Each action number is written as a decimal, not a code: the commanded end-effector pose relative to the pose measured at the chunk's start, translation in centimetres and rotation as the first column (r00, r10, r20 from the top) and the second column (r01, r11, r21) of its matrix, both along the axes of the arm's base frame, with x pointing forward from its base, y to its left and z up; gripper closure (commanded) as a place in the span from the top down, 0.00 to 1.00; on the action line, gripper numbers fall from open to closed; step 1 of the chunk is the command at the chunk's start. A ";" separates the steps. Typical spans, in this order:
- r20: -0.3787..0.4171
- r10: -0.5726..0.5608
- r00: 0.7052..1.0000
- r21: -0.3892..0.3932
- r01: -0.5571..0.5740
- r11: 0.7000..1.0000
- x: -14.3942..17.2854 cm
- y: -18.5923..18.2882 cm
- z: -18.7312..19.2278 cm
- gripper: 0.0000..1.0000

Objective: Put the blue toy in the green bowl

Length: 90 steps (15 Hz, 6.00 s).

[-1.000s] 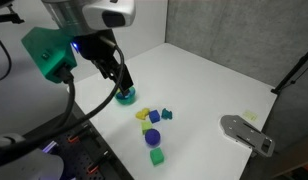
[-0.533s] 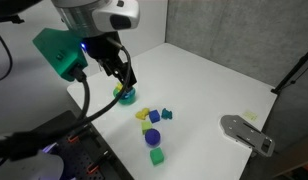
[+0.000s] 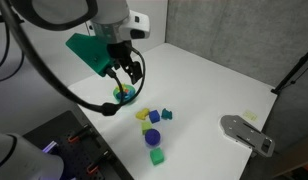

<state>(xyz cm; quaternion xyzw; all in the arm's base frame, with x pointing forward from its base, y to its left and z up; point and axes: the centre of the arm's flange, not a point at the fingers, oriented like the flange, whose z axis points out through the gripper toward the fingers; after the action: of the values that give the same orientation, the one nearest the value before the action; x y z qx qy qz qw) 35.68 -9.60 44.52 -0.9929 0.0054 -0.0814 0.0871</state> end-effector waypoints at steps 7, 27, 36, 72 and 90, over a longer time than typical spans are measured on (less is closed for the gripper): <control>-0.051 -0.079 0.996 0.025 0.080 0.996 10.2 -0.7 -7.9 1.00; -0.193 -0.246 0.950 -0.086 0.233 0.969 21.8 -3.4 -25.8 1.00; -0.219 -0.195 0.956 -0.136 0.168 0.976 22.9 -3.4 -30.6 1.00; 0.038 0.081 0.996 -0.240 -0.070 0.968 24.4 4.1 -31.1 0.24; -0.009 0.469 0.883 0.083 -0.467 0.881 14.7 19.4 -23.3 0.24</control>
<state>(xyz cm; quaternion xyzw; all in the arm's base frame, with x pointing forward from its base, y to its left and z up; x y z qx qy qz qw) 51.73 10.67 20.80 -0.9696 -0.2059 -0.0526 0.1217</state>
